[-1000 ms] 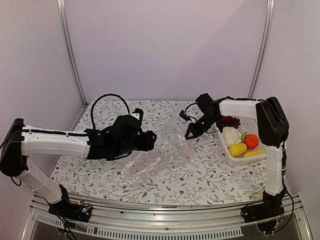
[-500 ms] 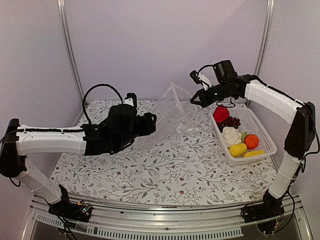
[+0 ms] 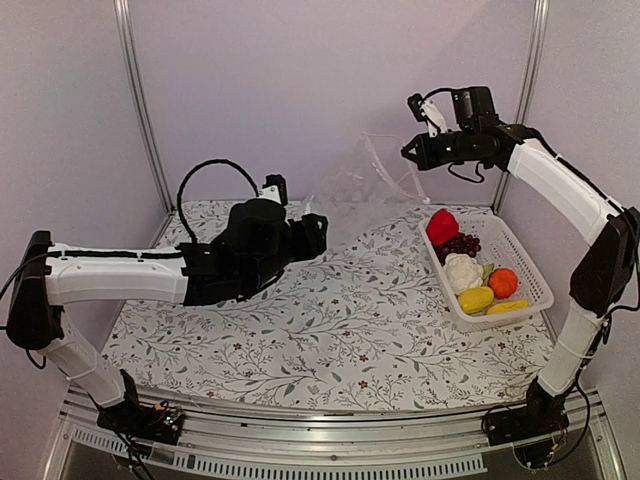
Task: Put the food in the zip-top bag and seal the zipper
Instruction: Pick up the zipper food storage bag from the center of the board, then pass from the right arm to the left
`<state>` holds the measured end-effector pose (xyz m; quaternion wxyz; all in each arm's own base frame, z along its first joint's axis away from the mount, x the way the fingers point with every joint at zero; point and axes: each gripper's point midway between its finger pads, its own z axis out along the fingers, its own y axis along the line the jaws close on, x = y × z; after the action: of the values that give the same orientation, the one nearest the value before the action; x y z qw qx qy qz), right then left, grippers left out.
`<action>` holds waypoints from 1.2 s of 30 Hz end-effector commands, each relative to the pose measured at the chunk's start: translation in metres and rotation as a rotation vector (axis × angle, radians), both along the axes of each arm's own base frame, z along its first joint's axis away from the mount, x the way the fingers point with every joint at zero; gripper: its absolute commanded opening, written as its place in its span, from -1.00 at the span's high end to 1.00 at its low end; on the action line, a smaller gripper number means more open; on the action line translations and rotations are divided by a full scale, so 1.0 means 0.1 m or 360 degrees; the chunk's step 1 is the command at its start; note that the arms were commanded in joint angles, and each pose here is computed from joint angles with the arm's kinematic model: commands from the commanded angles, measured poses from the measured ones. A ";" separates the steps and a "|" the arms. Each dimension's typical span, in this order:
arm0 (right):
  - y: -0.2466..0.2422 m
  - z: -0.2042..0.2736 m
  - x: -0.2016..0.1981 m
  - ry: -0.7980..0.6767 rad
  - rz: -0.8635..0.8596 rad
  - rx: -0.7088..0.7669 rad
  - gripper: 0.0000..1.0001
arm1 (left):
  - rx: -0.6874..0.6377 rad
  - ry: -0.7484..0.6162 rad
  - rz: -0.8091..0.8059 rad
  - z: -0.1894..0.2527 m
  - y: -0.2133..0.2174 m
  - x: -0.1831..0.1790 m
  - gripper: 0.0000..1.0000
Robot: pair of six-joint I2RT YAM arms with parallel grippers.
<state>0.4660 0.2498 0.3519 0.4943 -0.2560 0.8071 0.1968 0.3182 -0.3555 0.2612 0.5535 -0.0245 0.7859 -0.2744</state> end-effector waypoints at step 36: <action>1.51 -1.16 -1.22 0.0730 0.0642 0.0265 1.00 | -0.0007 0.0323 0.0482 -0.74 0.22 0.18 0.52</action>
<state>0.3450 0.3907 0.2297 0.2612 -0.3167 0.8173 0.4043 0.3305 -0.3368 0.1861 0.4951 -0.1602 0.8301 -0.2004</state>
